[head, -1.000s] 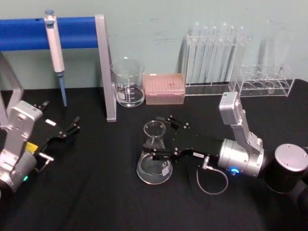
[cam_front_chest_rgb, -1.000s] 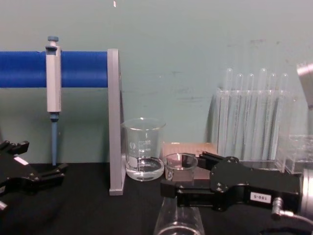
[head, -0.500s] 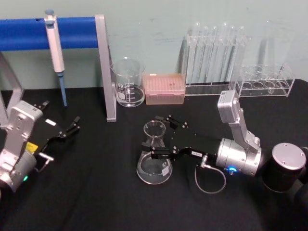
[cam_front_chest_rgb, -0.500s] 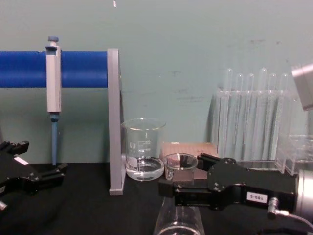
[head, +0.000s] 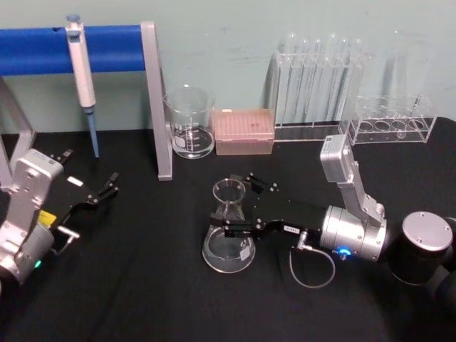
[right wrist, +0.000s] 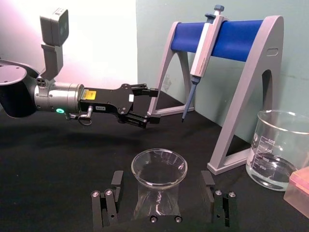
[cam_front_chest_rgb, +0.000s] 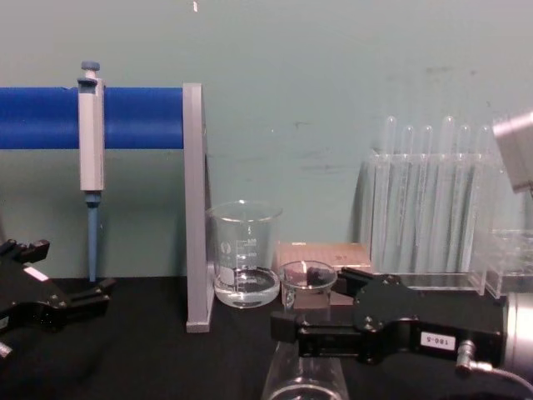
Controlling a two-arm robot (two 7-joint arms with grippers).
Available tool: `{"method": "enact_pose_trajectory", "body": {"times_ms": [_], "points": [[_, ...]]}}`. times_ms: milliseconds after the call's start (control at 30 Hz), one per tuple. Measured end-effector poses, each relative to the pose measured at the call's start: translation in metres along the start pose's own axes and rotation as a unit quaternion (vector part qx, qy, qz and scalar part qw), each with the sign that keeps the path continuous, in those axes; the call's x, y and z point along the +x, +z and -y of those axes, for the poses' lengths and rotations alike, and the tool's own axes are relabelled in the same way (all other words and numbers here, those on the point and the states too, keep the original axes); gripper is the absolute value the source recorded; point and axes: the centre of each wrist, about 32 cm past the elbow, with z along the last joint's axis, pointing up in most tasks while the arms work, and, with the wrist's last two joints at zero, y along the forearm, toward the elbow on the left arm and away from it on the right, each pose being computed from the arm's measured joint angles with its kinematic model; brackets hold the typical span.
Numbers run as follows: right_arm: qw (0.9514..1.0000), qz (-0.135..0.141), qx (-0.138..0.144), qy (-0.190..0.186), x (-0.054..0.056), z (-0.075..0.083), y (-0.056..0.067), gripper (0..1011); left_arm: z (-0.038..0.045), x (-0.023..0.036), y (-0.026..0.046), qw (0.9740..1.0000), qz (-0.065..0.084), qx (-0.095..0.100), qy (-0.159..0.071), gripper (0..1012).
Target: Grasp the erlenmeyer flask with one hand, shake it three times, then place it back.
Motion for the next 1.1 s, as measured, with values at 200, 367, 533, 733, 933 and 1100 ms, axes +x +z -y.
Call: {"method": "enact_pose_trajectory", "body": {"times_ms": [200,367,533,733,933,1100], "points": [[1.0,0.002,-0.002,-0.001,-0.0001,0.0001,0.0004,1002,0.0,0.0,0.0,1.0,0.0,0.0,0.0,1001],[1.0,0.002,-0.002,-0.001,-0.0002,-0.0001,0.0003,1003,0.0,0.0,0.0,1.0,0.0,0.0,0.0,1001],[1.0,0.002,-0.002,-0.001,-0.0003,-0.0002,0.0002,1003,0.0,0.0,0.0,1.0,0.0,0.0,0.0,1001],[1.0,0.001,-0.001,-0.001,-0.0003,-0.0001,0.0001,1002,0.0,0.0,0.0,1.0,0.0,0.0,0.0,1001],[1.0,0.001,-0.001,-0.001,-0.0002,0.0,0.0002,1002,0.0,0.0,0.0,1.0,0.0,0.0,0.0,1001],[1.0,0.001,0.0,-0.001,-0.0001,0.0,0.0002,1002,0.0,0.0,0.0,1.0,0.0,0.0,0.0,1001]]}}
